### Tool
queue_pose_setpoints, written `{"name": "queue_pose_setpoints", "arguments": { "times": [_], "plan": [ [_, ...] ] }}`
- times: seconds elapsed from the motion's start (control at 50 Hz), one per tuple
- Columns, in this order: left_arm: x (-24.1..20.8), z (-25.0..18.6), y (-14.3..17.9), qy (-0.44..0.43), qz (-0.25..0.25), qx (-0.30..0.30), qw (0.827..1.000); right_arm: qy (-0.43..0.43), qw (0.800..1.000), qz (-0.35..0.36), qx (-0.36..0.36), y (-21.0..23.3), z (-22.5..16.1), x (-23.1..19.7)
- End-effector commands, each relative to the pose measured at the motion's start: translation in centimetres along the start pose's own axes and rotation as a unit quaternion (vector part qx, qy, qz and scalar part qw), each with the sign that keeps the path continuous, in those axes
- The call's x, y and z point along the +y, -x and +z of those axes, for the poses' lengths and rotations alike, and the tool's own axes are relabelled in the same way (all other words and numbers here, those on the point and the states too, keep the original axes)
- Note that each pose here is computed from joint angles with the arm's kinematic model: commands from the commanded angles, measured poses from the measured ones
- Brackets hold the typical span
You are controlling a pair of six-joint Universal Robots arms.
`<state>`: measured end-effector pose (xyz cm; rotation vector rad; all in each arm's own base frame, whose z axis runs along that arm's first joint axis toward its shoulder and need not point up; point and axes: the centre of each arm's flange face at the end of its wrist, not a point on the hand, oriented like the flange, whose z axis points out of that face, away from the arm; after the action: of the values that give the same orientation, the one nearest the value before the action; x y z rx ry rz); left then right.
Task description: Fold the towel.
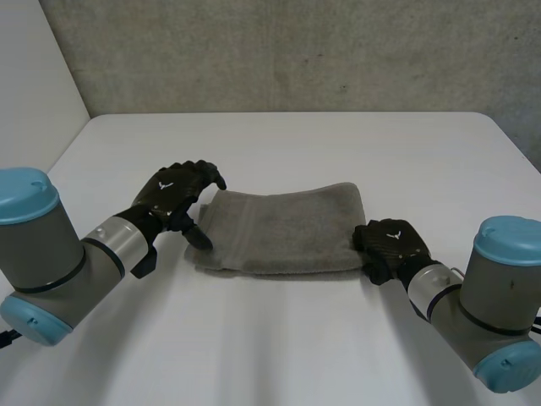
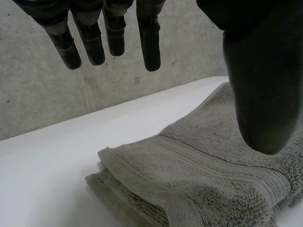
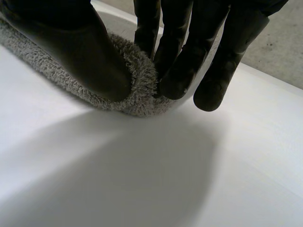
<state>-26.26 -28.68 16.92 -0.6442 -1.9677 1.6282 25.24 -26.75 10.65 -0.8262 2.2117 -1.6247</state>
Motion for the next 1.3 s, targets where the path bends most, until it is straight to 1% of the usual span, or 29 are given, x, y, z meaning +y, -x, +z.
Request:
{"name": "queue_pose_setpoints", "arguments": {
  "times": [0.02, 0.14, 0.18, 0.2, 0.24, 0.28, 0.3, 0.34, 0.36, 0.4, 0.42, 0.46, 0.48, 0.5, 0.52, 0.54, 0.56, 0.58, 0.62, 0.68, 0.72, 0.78, 0.9, 0.94, 1.0, 1.1, 1.22, 1.26, 1.3],
  "plan": [
    [0.2, -0.1, 0.0, 0.003, -0.001, -0.001, 1.000, -0.007, 1.000, 0.018, 0.008, -0.5, -0.5, -0.9],
    [0.2, -0.1, 0.1, 0.003, -0.002, -0.004, 1.000, 0.009, 1.000, 0.012, 0.016, -1.2, -2.0, -1.4],
    [0.1, 0.0, 0.1, 0.001, -0.001, -0.004, 1.000, 0.034, 0.998, -0.016, 0.041, -3.4, -2.4, -1.4],
    [0.1, 0.0, 0.1, 0.001, -0.001, -0.004, 1.000, 0.034, 0.998, -0.016, 0.041, -3.4, -2.4, -1.4],
    [0.0, 0.0, 0.1, 0.001, 0.000, -0.004, 1.000, 0.058, 0.994, -0.074, 0.049, -4.5, -2.8, -1.7],
    [0.0, 0.0, 0.2, 0.001, -0.001, -0.006, 1.000, 0.056, 0.992, -0.102, 0.050, -4.5, -2.7, -2.3],
    [0.0, 0.0, 0.2, 0.001, -0.001, -0.006, 1.000, 0.056, 0.992, -0.103, 0.050, -4.5, -2.6, -2.3],
    [0.0, 0.0, 0.3, 0.001, 0.000, -0.012, 1.000, 0.024, 0.992, -0.127, 0.015, -1.6, -2.1, -4.4],
    [0.0, 0.0, 0.3, 0.001, 0.000, -0.012, 1.000, 0.024, 0.992, -0.127, 0.015, -1.6, -2.1, -4.4],
    [0.0, -0.1, 0.3, 0.001, -0.001, -0.015, 1.000, -0.028, 0.993, -0.112, -0.016, 2.1, -1.6, -7.5],
    [0.0, -0.1, 0.4, 0.000, -0.002, -0.019, 1.000, -0.029, 0.993, -0.112, -0.016, 2.1, -1.6, -7.5],
    [0.0, -0.1, 0.4, 0.000, -0.002, -0.021, 1.000, -0.058, 0.992, -0.095, -0.054, 6.0, -1.1, -9.0],
    [0.0, -0.1, 0.4, 0.000, -0.002, -0.022, 1.000, -0.058, 0.992, -0.095, -0.055, 6.0, -1.1, -9.0],
    [0.0, -0.1, 0.5, 0.000, -0.002, -0.023, 1.000, -0.071, 0.990, -0.096, -0.074, 7.8, -0.8, -9.6],
    [0.0, -0.1, 0.5, 0.000, -0.002, -0.023, 1.000, -0.071, 0.990, -0.096, -0.074, 7.8, -0.8, -9.6],
    [0.0, -0.1, 0.6, 0.000, -0.002, -0.026, 1.000, -0.085, 0.986, -0.106, -0.096, 10.0, -0.8, -10.1],
    [0.0, -0.1, 0.6, 0.000, -0.002, -0.026, 1.000, -0.093, 0.981, -0.115, -0.123, 12.5, -1.0, -10.3],
    [-0.1, -0.1, 0.7, -0.001, -0.002, -0.029, 1.000, -0.093, 0.981, -0.115, -0.123, 12.5, -1.0, -10.3],
    [-0.1, -0.1, 1.0, -0.002, -0.002, -0.036, 0.999, -0.086, 0.973, -0.127, -0.173, 16.7, -1.1, -9.1],
    [-0.1, -0.1, 1.3, -0.002, -0.003, -0.046, 0.999, -0.077, 0.970, -0.130, -0.191, 18.2, -1.1, -8.3],
    [-0.2, -0.1, 1.7, -0.006, -0.002, -0.058, 0.998, -0.049, 0.966, -0.140, -0.210, 19.8, -1.0, -6.6],
    [-0.3, -0.1, 1.8, -0.009, -0.001, -0.061, 0.998, -0.025, 0.967, -0.142, -0.211, 19.9, -1.0, -5.8],
    [-0.2, 0.0, 2.0, -0.009, -0.001, -0.064, 0.998, -0.018, 0.972, -0.139, -0.188, 19.0, -1.1, -6.3],
    [-0.2, 0.0, 2.1, -0.010, -0.002, -0.065, 0.998, -0.025, 0.977, -0.132, -0.164, 17.8, -1.4, -7.5],
    [0.0, 0.0, 2.1, -0.007, -0.002, -0.065, 0.998, -0.022, 0.979, -0.129, -0.155, 16.9, -1.5, -7.7],
    [0.2, 0.0, 1.8, -0.003, -0.004, -0.061, 0.998, -0.021, 0.988, -0.102, -0.116, 13.0, -1.6, -8.4],
    [0.9, -0.5, 0.0, 0.012, -0.003, -0.039, 0.999, -0.026, 0.994, -0.062, -0.083, 10.3, -0.7, -8.0],
    [1.1, -0.6, -0.8, 0.015, -0.003, -0.031, 0.999, -0.023, 0.997, -0.034, -0.065, 8.9, 0.1, -7.4],
    [1.6, -0.7, -2.0, 0.022, 0.001, -0.016, 1.000, -0.022, 0.998, -0.024, -0.061, 8.5, 0.4, -7.1]
  ]
}}
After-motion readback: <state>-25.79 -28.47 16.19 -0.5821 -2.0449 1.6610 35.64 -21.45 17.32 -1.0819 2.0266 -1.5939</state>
